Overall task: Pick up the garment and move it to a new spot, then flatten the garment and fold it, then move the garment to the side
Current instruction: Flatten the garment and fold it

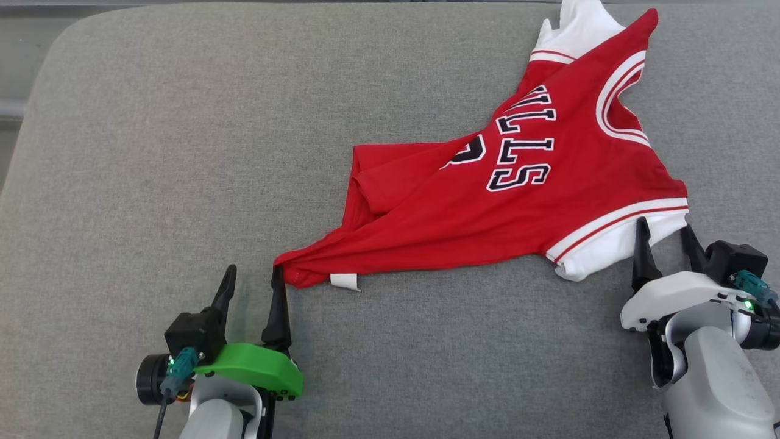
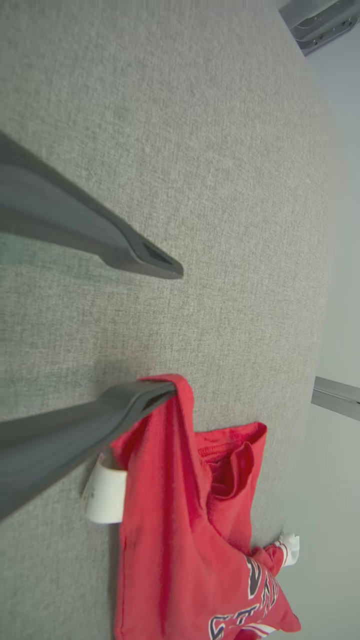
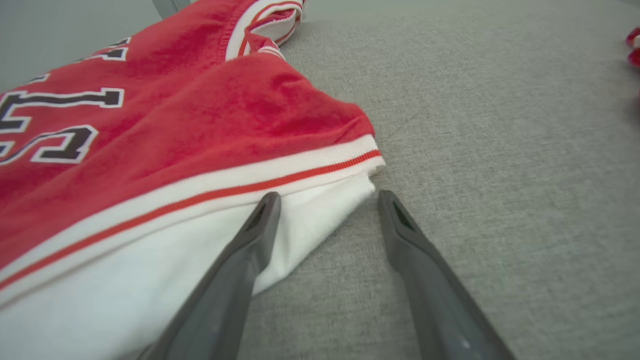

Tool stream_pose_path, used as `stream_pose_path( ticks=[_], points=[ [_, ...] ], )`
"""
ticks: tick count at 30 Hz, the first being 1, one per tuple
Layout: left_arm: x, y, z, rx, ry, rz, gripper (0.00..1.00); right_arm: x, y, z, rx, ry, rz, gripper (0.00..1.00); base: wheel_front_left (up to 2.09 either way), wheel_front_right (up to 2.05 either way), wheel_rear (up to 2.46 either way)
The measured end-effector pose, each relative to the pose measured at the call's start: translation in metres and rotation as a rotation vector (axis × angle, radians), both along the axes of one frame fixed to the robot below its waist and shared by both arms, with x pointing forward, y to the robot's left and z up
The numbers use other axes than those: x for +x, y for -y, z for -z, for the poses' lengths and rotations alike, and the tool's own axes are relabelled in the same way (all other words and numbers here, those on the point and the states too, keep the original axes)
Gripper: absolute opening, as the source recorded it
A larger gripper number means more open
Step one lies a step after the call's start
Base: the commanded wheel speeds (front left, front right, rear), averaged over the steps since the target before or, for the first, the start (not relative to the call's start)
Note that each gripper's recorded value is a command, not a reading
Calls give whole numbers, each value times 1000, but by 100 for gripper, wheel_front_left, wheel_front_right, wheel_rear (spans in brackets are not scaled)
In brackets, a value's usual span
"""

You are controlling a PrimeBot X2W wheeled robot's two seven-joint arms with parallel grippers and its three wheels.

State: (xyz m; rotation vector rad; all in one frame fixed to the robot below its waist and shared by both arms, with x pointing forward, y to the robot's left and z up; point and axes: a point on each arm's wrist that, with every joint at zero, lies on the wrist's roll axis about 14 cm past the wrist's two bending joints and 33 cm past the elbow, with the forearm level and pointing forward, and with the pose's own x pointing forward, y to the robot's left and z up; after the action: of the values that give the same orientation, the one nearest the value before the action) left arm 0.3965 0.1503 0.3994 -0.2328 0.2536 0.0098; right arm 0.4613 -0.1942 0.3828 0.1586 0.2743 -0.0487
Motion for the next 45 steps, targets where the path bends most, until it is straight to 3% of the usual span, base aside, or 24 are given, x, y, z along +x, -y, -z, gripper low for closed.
stream_pose_path(
  ticks=[2,3,5,6,17,28,29,32,33,34,39,45],
  points=[
    [0,-4,2,3,-7,-13,100,2,-1,4,1,-9,0,100,0,0,0],
    [0,-8,3,6,-10,-28,100,3,-1,5,3,-11,0,84,0,0,0],
    [1,-13,2,1,-7,-47,100,4,-2,8,5,-18,1,18,0,0,0],
    [1,-14,3,2,-9,-50,100,5,-1,8,5,-19,2,0,0,0,0],
    [2,4,0,-3,2,9,100,-3,13,-8,22,22,48,0,0,0,0],
    [-14,32,-9,-22,18,94,100,-23,43,-75,-26,212,105,0,0,0,0],
    [-15,34,-11,-25,21,98,100,-25,44,-79,-33,222,107,4,0,0,0],
    [-17,39,-16,-32,34,109,100,-32,45,-87,-56,241,98,37,0,0,0],
    [-18,41,-17,-34,36,114,100,-32,43,-91,-59,250,92,61,0,0,0],
    [-19,42,-16,-33,35,117,100,-31,40,-93,-60,258,81,100,0,0,0],
    [-24,39,-12,-29,21,113,100,-11,14,-104,-53,287,7,100,0,0,0],
    [-29,25,-8,-20,5,74,100,6,-6,-88,-56,235,-45,100,0,0,0]
  ],
)
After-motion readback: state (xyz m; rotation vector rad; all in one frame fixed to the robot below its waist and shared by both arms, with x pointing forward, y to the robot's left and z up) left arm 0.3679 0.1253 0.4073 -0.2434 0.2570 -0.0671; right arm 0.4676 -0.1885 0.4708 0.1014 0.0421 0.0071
